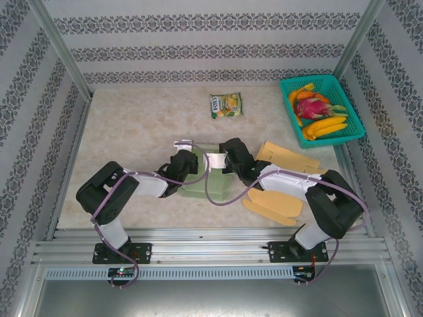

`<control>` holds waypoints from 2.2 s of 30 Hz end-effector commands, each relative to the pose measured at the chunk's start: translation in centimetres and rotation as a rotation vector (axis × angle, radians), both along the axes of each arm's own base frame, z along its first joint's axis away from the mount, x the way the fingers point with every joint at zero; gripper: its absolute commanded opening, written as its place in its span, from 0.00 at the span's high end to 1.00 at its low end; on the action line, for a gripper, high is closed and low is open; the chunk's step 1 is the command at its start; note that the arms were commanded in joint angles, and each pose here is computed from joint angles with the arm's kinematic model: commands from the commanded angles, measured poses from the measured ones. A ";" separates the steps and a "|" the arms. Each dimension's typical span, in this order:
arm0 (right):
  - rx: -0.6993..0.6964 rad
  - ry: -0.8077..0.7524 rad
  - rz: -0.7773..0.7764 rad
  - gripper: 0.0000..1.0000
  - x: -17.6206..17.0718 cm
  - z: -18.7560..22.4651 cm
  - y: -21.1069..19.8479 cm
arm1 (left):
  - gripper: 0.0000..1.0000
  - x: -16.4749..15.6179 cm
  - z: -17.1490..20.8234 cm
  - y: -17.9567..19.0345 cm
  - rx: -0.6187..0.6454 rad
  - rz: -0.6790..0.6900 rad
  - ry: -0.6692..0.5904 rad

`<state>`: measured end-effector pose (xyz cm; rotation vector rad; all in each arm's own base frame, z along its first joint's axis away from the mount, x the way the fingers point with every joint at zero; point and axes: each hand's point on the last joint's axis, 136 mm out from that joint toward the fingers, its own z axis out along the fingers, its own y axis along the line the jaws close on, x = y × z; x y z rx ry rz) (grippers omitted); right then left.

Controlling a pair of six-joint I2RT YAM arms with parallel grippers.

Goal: Fold the paper box

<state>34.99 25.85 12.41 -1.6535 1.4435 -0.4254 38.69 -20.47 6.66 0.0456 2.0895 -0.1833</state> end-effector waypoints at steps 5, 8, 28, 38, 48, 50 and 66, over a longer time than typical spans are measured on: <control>0.181 0.014 -0.021 0.59 -1.9 4.4 0.0 | 1.00 -0.5 0.2 2.1 -0.013 0.095 -0.045; 0.324 0.012 -0.106 0.55 -2.2 7.3 -0.7 | 1.00 -1.0 0.8 2.7 -0.035 0.113 -0.067; 1.240 0.572 -0.659 0.46 -1.2 11.7 1.0 | 1.00 -2.7 3.3 6.1 -0.120 0.252 -0.226; 1.306 0.740 -0.650 0.44 0.7 10.2 5.3 | 1.00 -2.6 3.4 6.3 -0.089 0.270 -0.243; 1.290 0.787 -0.689 0.43 1.3 8.0 6.3 | 1.00 -2.4 3.4 6.4 -0.081 0.290 -0.238; 1.283 0.783 -0.700 0.43 1.5 7.5 6.3 | 1.00 -2.4 3.4 6.3 -0.085 0.287 -0.237; 1.283 0.874 -0.731 0.43 0.7 5.3 7.8 | 1.00 -2.2 3.2 6.1 -0.075 0.299 -0.211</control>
